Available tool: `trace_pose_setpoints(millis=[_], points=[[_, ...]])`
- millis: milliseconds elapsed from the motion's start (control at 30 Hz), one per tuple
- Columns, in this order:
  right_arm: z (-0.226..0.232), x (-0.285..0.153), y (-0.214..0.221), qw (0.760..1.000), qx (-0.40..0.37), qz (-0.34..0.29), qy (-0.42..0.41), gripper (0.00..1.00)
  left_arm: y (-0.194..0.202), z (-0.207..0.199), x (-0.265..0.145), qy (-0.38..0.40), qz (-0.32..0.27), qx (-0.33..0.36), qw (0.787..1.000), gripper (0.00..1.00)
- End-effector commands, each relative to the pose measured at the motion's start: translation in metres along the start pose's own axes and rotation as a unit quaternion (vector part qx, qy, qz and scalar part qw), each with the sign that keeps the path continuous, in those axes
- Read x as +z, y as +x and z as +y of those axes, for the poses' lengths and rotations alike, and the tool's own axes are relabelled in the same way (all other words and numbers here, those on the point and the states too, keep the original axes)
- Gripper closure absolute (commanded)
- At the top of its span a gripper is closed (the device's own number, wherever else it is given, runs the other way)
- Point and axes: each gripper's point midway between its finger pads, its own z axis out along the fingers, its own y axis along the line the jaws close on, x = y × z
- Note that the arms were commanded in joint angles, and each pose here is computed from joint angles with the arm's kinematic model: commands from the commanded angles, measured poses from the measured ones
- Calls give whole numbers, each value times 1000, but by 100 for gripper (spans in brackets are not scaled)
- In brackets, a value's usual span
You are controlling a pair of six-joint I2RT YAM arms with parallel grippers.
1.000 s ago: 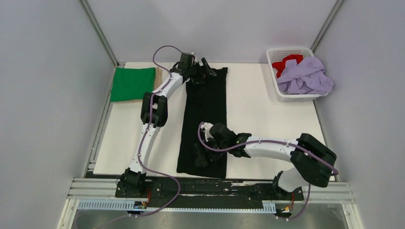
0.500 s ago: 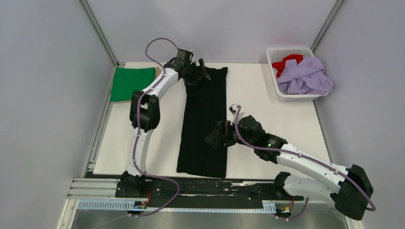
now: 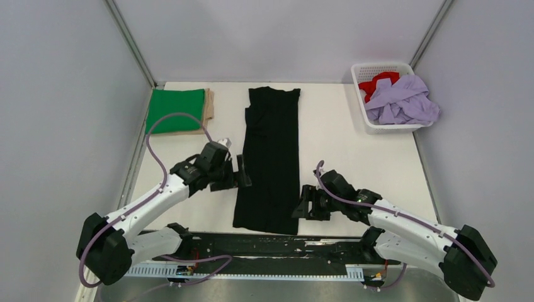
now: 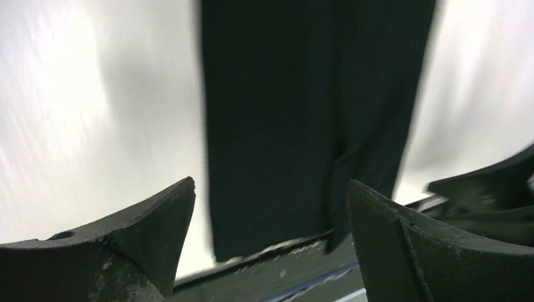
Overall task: Fold and stack the t-shirts
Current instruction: Grab the bottom of the folded rectangular tshirt with both arms
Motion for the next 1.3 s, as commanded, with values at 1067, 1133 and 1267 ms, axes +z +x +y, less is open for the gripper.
trace_pose_setpoints(millis=[1067,1133,1267], points=[[9,41,40,993,15,103,-54,86,143,38,40,-15,173,-57,983,97],[13,42,35,994,8,96,-56,91,137,32,39,-5,167,-53,985,100],[26,39,16,996,-23,62,-65,96,121,13,30,34,145,-37,988,100]])
